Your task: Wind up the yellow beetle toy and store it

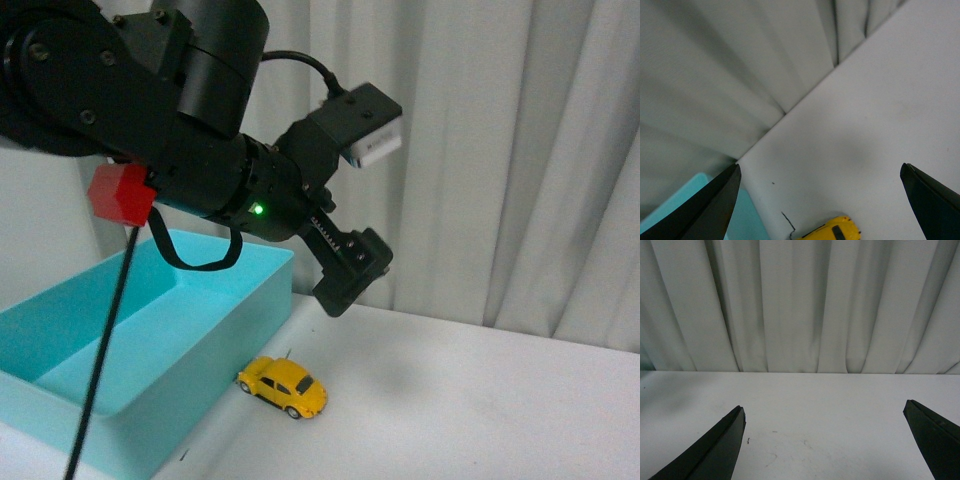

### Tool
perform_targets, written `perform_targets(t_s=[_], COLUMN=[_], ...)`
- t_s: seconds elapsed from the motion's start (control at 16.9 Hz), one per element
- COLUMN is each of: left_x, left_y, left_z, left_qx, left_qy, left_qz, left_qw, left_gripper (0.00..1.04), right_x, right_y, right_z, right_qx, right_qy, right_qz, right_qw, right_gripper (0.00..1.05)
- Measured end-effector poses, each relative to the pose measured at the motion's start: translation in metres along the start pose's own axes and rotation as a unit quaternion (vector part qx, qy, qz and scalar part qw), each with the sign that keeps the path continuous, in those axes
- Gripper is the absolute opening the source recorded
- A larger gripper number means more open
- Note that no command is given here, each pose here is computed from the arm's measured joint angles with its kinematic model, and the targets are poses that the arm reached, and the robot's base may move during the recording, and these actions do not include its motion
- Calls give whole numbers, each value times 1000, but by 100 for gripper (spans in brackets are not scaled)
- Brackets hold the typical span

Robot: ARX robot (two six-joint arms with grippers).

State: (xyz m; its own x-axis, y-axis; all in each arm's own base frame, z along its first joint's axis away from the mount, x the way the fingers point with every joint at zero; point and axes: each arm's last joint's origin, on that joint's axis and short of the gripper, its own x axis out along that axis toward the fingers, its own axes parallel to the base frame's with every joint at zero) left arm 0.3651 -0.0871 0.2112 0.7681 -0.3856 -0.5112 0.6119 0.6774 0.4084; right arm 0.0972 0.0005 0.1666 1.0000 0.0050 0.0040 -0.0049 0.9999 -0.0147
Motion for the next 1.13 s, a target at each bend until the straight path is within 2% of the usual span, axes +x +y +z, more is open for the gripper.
perform_targets(t_s=[0.12,0.18,0.36,0.47,0.53,0.71,1.01,1.13], left_x=[23,33,49,57,61,74,101,113], left_y=[-1,-3,-4,-3,-1,-3,-5,3], left_z=[4,4,-8,-21,-25,-35,-60,-70], left_qx=[145,226,380,444,454,446,360,340], left_qy=[53,81,162,201,212,238,305,314], left_qz=[-62,-99,-187,-237,-243,-251,-235,-230], left_qw=[986,966,891,840,830,826,850,856], left_gripper=[98,98,98,98,98,98,98,98], right_x=[0,0,0,0,0,0,0,0], right_y=[0,0,0,0,0,0,0,0], right_z=[0,0,0,0,0,0,0,0], right_qx=[0,0,0,0,0,0,0,0], right_qy=[0,0,0,0,0,0,0,0], right_qz=[0,0,0,0,0,0,0,0], right_qw=[1000,1000,1000,1000,1000,1000,1000,1000], right_gripper=[98,98,98,98,98,98,98,98])
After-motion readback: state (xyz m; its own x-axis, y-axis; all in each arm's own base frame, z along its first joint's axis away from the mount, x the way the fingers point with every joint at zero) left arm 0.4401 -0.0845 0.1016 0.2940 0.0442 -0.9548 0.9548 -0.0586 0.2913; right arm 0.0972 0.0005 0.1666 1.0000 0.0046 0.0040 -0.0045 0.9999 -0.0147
